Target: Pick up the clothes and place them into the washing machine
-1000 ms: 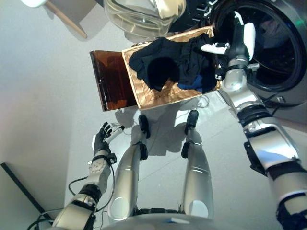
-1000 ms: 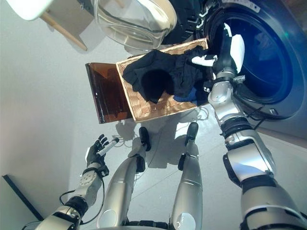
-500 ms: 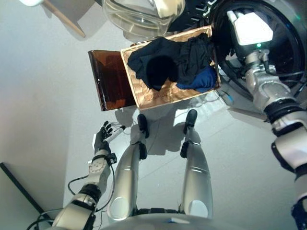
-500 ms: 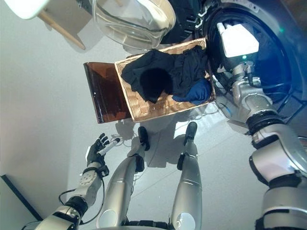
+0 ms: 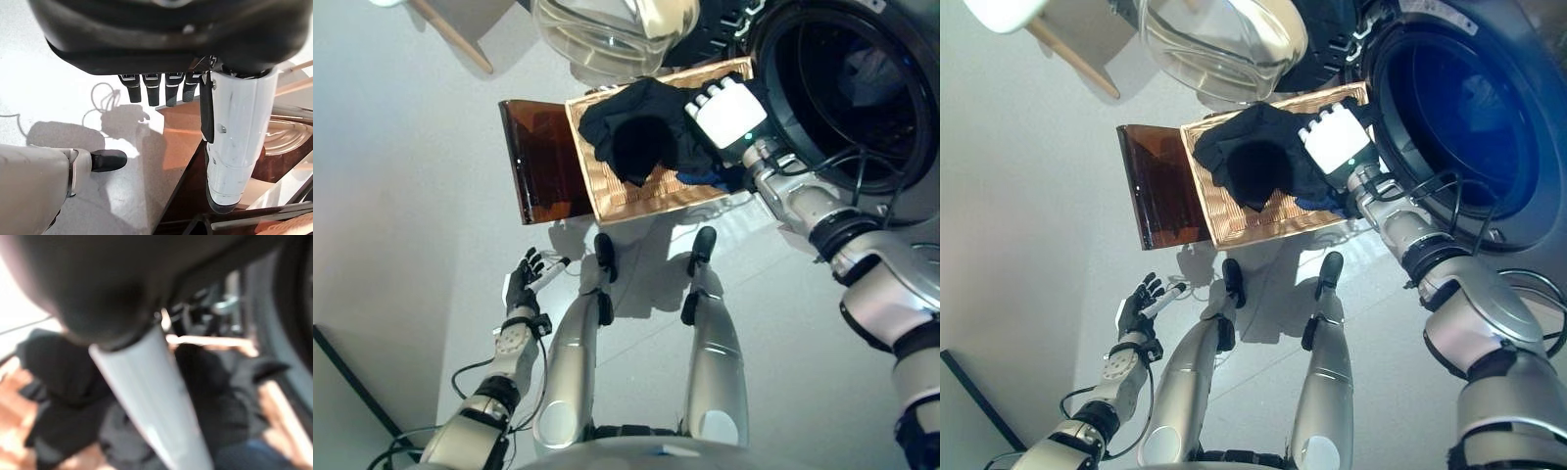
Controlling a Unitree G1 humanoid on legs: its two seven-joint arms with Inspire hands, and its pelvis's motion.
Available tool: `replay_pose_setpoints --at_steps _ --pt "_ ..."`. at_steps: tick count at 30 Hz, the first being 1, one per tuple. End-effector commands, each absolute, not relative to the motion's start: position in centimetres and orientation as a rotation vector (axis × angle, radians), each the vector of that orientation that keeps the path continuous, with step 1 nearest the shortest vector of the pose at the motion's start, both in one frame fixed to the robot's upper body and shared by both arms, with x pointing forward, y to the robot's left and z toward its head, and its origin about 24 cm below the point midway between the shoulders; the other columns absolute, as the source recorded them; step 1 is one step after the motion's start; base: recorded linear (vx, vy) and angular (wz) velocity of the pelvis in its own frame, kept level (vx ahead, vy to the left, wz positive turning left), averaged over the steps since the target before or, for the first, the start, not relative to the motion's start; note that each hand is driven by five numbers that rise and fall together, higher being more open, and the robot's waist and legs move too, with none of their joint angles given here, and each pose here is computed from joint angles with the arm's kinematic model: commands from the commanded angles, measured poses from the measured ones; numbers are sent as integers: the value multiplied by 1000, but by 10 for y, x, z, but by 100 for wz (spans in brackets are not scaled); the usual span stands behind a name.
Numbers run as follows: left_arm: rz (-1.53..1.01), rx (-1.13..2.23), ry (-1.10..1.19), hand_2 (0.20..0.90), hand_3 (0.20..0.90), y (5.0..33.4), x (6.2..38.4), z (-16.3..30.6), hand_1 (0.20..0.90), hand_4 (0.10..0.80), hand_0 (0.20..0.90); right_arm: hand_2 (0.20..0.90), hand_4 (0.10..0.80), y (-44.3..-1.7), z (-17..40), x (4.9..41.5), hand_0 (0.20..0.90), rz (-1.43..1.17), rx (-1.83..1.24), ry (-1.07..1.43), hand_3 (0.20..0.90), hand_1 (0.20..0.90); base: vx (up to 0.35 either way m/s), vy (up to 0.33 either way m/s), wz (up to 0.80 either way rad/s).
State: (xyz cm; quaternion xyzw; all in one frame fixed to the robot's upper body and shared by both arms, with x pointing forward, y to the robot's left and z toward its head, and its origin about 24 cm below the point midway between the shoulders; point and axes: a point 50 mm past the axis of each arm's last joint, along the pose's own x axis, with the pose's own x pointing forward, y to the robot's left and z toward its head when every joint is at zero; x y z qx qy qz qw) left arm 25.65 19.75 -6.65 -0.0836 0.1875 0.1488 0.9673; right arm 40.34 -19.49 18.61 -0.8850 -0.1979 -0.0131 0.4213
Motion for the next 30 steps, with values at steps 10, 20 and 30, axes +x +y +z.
replay_pose_setpoints --at_steps 10,20,30 --pt "393 -148 343 900 900 216 250 -65 900 800 900 900 800 -167 248 409 900 -286 -1914 -676 900 900 -1 1 0" --pt "395 -153 335 900 900 220 248 -64 900 800 900 900 800 -182 256 412 900 -326 -1974 -611 900 900 0 0 0" --pt "388 -168 325 900 900 222 247 -62 900 800 900 900 800 -216 253 413 900 -359 -2069 -440 900 900 17 -1 0"
